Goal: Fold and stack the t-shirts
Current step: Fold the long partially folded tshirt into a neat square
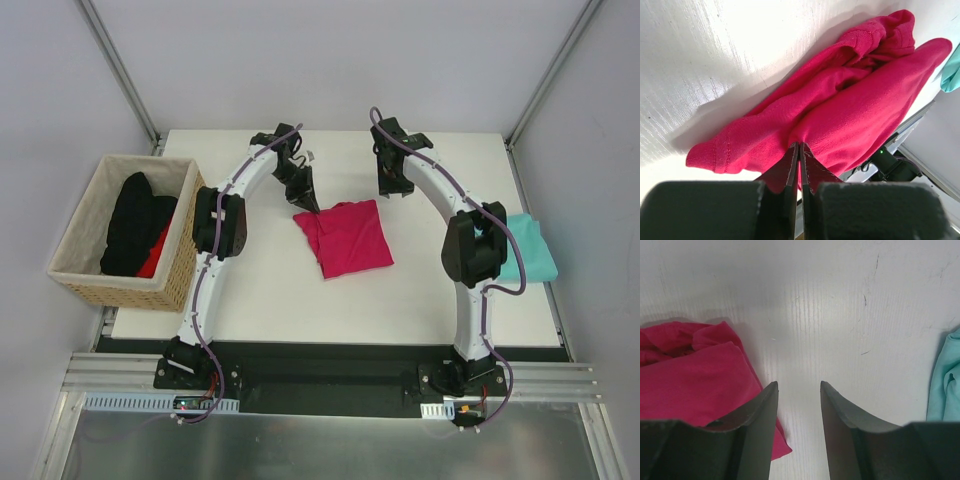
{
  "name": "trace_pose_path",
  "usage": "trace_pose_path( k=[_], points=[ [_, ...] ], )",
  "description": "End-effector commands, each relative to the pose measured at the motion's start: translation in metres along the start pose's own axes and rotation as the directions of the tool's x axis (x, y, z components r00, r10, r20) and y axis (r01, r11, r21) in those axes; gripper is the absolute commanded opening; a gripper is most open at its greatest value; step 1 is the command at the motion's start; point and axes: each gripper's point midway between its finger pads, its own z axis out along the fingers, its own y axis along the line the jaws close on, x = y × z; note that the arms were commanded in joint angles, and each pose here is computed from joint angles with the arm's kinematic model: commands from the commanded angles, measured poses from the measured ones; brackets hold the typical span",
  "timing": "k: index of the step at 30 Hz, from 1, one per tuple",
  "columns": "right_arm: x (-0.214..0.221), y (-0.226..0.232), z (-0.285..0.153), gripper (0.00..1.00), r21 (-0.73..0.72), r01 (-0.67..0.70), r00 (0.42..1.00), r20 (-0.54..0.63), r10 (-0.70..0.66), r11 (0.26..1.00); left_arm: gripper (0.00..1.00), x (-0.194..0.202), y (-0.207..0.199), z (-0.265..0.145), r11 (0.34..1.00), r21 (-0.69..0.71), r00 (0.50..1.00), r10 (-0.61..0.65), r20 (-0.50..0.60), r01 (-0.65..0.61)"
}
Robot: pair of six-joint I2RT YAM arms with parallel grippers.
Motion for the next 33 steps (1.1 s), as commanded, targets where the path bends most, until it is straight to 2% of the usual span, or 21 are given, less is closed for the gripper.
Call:
trace_pose_path(
  k=[1,33],
  points=[
    [-0.016,-0.004,-0.025,0.42,-0.035,-0.042,0.998,0.050,0.044,0.998,0.00,0.002,-0.018,-0.018,0.999,0.024,0.999,0.024,0.026,-0.025],
    [0.006,0.008,-0.020,0.40,-0.113,-0.063,0.997,0.034,0.067,0.992,0.00,0.024,-0.047,-0.077,0.994,-0.070,0.982,0.089,0.166,-0.078]
  ],
)
